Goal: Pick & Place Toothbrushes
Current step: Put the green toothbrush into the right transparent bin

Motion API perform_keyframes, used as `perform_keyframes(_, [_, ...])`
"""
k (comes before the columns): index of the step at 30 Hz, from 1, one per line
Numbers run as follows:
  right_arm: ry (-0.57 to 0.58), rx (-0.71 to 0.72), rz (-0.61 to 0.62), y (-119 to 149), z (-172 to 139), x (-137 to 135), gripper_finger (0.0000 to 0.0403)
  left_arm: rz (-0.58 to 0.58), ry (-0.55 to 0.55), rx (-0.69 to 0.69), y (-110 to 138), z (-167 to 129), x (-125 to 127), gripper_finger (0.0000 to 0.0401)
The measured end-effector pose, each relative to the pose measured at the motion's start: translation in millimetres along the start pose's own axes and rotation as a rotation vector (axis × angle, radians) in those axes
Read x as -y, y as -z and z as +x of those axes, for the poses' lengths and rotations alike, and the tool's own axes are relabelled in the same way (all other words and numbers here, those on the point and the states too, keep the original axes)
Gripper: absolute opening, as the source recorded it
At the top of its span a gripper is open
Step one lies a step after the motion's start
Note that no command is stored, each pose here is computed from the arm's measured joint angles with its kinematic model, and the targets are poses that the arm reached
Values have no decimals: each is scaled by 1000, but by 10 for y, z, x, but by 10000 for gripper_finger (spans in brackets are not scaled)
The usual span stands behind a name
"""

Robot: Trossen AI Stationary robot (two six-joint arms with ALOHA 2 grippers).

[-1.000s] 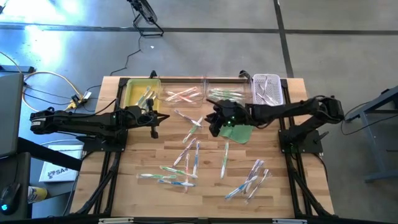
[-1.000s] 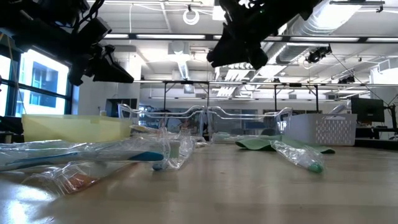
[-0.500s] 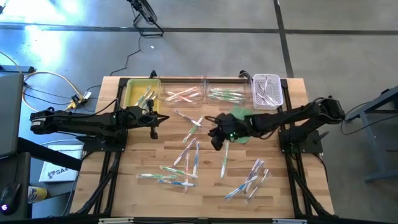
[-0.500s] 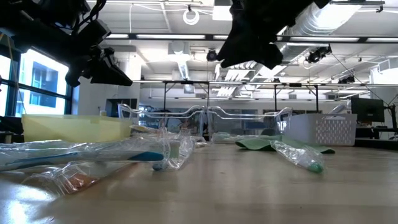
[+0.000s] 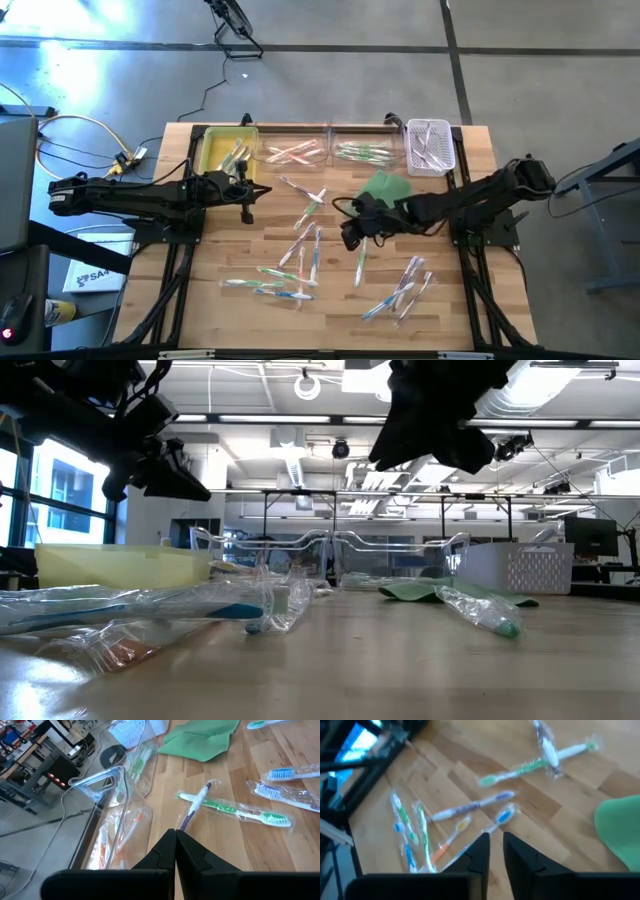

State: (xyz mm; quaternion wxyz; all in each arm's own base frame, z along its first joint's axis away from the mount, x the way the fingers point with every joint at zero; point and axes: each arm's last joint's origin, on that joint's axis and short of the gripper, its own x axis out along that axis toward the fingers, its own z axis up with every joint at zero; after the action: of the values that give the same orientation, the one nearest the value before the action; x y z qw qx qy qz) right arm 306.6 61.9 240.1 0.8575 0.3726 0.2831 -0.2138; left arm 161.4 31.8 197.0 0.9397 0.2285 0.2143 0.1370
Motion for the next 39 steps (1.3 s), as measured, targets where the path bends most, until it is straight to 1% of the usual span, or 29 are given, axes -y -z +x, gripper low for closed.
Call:
perform_keyframes(2, [5, 39, 15, 2, -8, -18, 13, 0, 0, 0, 0, 0, 0, 5])
perform_keyframes(3, [16, 56, 16, 3, -11, -18, 8, 0, 0, 0, 0, 0, 0, 5])
perform_keyframes(7, [56, 94, 58, 14, -1, 1, 3, 0, 0, 0, 0, 1, 0, 5])
perform_keyframes(12, [131, 91, 112, 57, 42, 65, 2, 0, -1, 0, 0, 1, -1, 5])
perform_keyframes(15, [190, 67, 133, 100, 66, 123, 2, 0, -1, 1, -1, 1, 0, 5])
perform_keyframes(18, [219, 48, 154, 115, 99, 159, 2, 0, -2, 1, -1, 1, -1, 5])
perform_keyframes(21, [217, 17, 164, 139, 141, 164, 2, 0, -1, 0, 0, 1, -1, 5])
perform_keyframes(25, [242, -24, 131, 192, 187, 190, 2, 0, -1, -1, 0, 1, 0, 5])
perform_keyframes(27, [274, -43, 113, 242, 216, 213, 4, 0, -2, 0, 0, 1, 0, 5])
perform_keyframes(29, [296, -59, 124, 278, 265, 236, 13, 1, 0, -4, 4, 1, 2, 5])
perform_keyframes(31, [321, -108, 136, 326, 305, 267, 28, 1, 0, -3, 3, 1, 1, 5])
perform_keyframes(33, [343, -138, 161, 359, 354, 298, 50, 1, 1, -6, 5, 1, 2, 5])
perform_keyframes(37, [400, -148, 208, 404, 392, 349, 98, 1, 2, -7, 6, 1, 3, 5])
perform_keyframes(39, [404, -153, 234, 410, 396, 353, 118, 1, 1, -6, 6, 1, 2, 5])
